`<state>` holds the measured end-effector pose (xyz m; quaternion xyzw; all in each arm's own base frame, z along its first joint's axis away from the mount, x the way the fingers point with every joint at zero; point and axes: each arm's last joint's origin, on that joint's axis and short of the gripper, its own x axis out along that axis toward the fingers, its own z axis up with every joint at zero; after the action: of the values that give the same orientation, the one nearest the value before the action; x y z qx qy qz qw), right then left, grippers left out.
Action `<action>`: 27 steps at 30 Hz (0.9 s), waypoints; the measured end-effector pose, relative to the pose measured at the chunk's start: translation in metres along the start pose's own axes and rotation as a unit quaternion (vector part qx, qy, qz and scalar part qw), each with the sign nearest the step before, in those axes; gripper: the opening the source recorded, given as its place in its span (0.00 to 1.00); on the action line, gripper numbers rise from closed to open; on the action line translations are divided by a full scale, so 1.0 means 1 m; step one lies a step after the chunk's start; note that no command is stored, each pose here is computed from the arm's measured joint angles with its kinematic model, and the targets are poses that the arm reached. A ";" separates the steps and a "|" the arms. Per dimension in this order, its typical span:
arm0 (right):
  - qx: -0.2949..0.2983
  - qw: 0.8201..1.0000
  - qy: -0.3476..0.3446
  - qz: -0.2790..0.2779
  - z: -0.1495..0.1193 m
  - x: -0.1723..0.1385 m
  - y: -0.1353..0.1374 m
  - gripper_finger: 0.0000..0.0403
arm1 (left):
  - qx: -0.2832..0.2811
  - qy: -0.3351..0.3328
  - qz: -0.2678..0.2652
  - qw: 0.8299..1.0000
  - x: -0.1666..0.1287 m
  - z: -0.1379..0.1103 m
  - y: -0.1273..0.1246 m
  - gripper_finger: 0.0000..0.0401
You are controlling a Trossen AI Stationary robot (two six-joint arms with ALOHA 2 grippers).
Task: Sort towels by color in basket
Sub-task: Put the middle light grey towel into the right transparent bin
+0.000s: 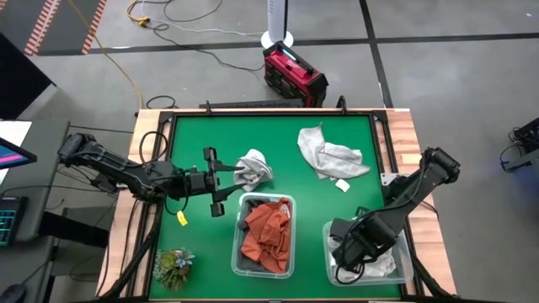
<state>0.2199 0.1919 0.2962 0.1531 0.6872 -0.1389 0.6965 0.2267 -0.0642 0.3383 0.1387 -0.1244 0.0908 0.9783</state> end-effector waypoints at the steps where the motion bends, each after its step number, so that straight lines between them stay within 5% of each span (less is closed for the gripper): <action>1: -0.001 1.000 0.001 -0.003 0.000 -0.003 -0.001 0.37 | 0.002 0.003 -0.001 1.000 0.000 -0.001 0.000 0.44; 8: 0.027 0.998 0.021 -0.062 -0.007 -0.010 -0.012 0.37 | 0.006 0.022 0.019 1.000 -0.006 0.002 0.006 0.44; 16: 0.048 0.992 0.035 -0.115 -0.029 0.025 -0.009 0.36 | -0.009 0.035 0.014 0.999 -0.016 0.007 0.013 0.44; 23: 0.032 0.997 0.050 -0.041 -0.035 0.083 -0.001 0.31 | -0.014 0.037 0.013 0.999 -0.016 0.007 0.013 0.44; 27: 0.035 0.997 0.068 -0.030 -0.032 0.084 -0.002 0.29 | -0.015 0.037 0.013 0.999 -0.016 0.007 0.013 0.44</action>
<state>0.1912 0.2039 0.2119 0.1662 0.7317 -0.1732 0.6379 0.2072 -0.0563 0.3440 0.1193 -0.0912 0.1068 0.9829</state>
